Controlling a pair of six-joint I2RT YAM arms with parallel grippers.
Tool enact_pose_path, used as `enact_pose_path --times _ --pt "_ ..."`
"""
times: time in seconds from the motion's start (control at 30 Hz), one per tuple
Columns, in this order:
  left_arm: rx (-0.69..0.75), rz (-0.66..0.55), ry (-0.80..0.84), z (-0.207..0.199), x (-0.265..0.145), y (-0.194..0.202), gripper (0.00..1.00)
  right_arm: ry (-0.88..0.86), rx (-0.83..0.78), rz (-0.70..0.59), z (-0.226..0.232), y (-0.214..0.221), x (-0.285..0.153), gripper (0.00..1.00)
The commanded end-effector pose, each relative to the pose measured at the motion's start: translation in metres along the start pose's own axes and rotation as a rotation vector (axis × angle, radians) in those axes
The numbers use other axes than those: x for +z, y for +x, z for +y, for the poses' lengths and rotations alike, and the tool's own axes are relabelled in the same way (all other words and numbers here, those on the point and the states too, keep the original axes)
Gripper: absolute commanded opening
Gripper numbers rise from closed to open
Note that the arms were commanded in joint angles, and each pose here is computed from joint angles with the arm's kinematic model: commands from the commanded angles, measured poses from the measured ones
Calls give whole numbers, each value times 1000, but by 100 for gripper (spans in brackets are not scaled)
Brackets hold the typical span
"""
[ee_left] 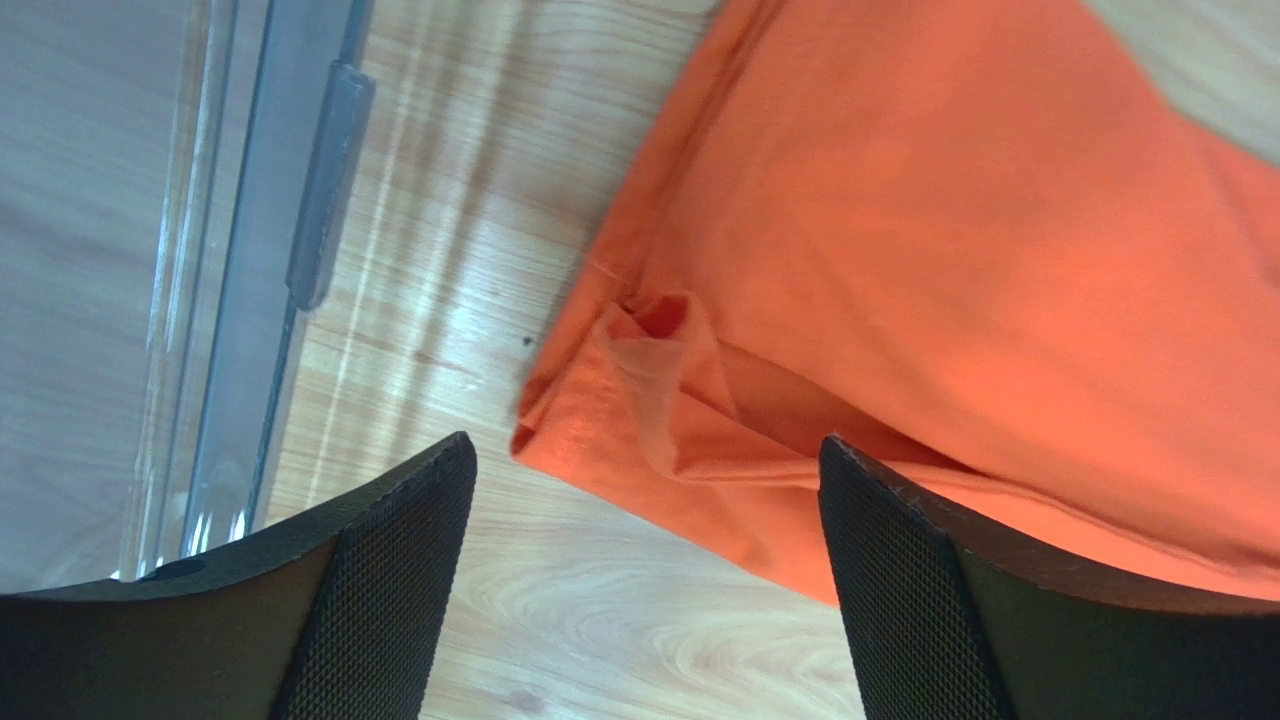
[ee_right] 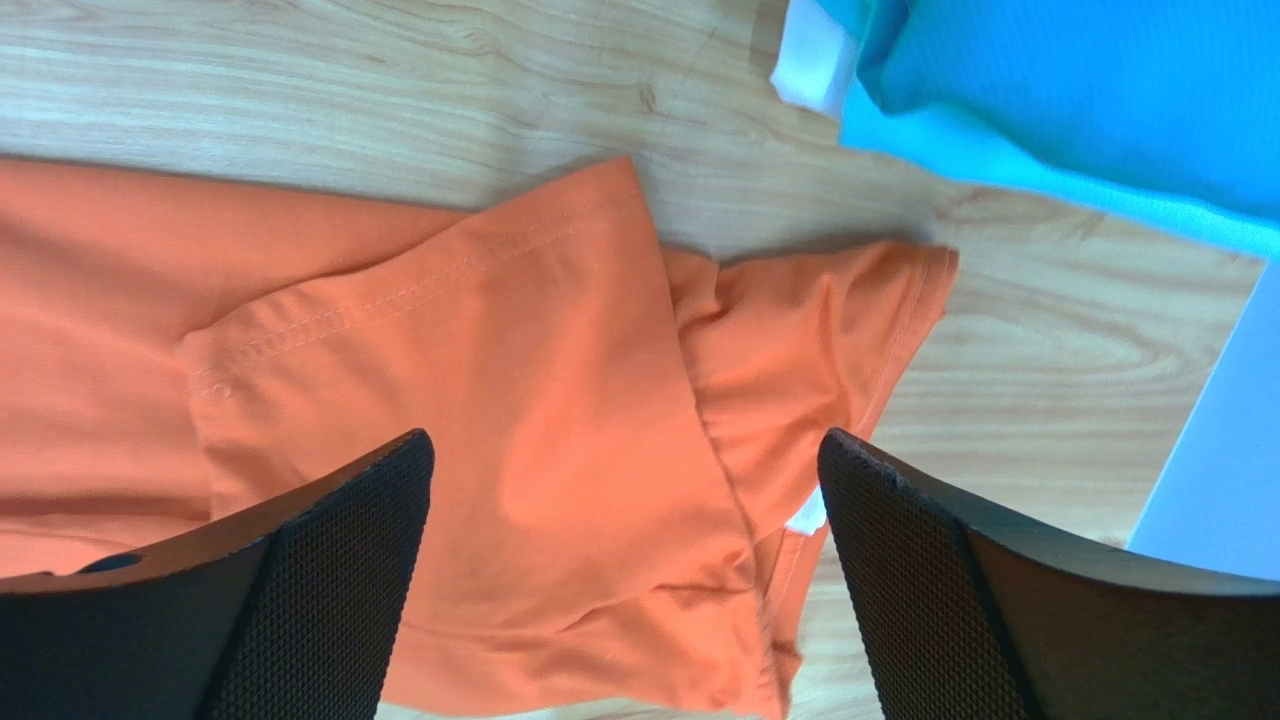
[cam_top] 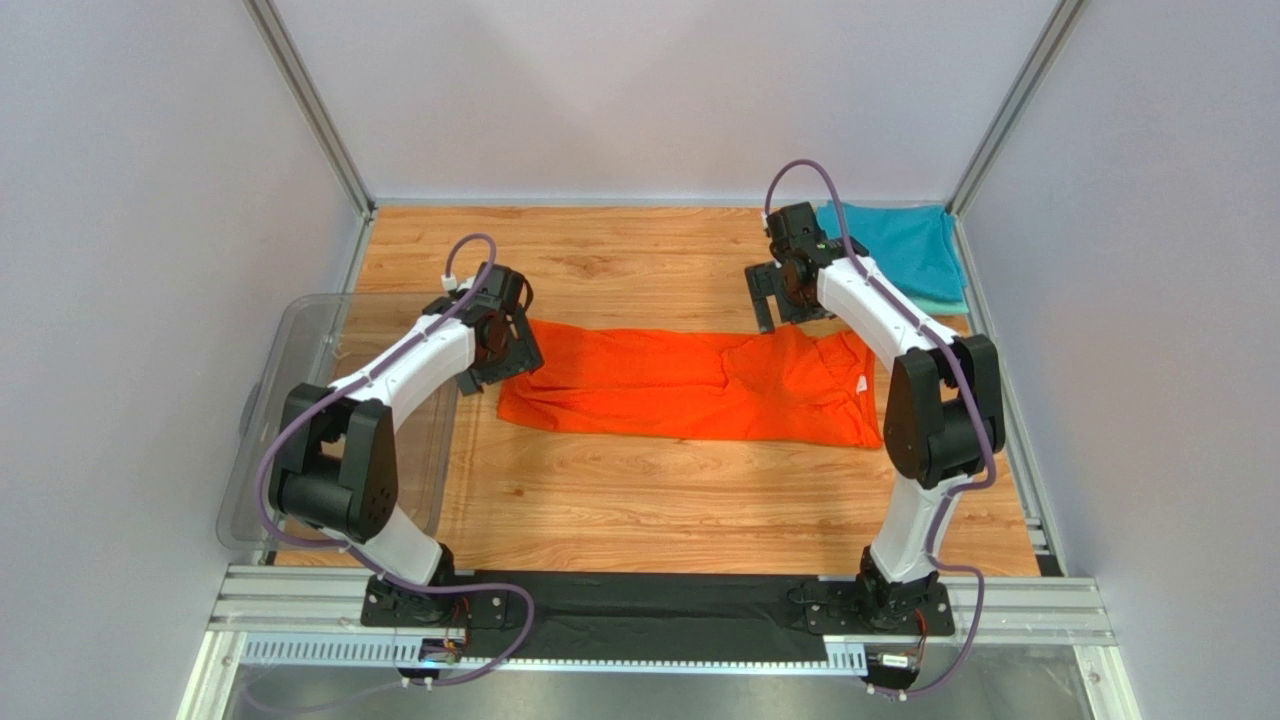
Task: Fold and stack the t-shirts
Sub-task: Fold the tshirt
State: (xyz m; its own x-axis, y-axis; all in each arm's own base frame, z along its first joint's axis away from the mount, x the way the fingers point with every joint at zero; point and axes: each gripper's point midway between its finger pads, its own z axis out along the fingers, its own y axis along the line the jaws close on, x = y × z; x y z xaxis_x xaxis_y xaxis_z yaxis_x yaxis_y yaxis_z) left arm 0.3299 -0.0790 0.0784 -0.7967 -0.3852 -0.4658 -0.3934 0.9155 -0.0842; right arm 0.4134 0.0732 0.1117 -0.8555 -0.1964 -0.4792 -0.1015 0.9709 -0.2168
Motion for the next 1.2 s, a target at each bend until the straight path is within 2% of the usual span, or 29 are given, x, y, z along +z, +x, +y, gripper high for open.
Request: enact_pose_path --times 0.0,0.17,0.27,0.3,0.57,0.73,0.87,1.07,1.13,1.17 --pt "34 -45 134 -25 -34 -14 93 -4 131 -68 -9 1 -40 100" --pt "109 -42 237 -56 -46 -10 94 -116 309 -40 12 45 -54 100" --pt "139 10 374 -88 -48 -5 95 -198 365 -39 26 76 -59 100" --pt "136 -7 413 -99 -47 -11 95 -224 385 -39 30 82 -61 100" --pt "174 91 415 -120 -1 0 95 -209 416 -42 24 117 -62 100" --pt "195 113 378 -127 28 -5 95 -218 439 -9 27 115 -44 100" --pt "188 188 357 -120 40 15 95 -231 482 3 30 105 -28 100" --pt "172 274 337 -83 36 66 95 -261 500 67 44 82 7 100" --pt "171 296 375 -78 26 79 95 -277 502 80 50 71 20 100" --pt "164 330 368 -67 28 98 95 -282 498 85 52 69 25 100"
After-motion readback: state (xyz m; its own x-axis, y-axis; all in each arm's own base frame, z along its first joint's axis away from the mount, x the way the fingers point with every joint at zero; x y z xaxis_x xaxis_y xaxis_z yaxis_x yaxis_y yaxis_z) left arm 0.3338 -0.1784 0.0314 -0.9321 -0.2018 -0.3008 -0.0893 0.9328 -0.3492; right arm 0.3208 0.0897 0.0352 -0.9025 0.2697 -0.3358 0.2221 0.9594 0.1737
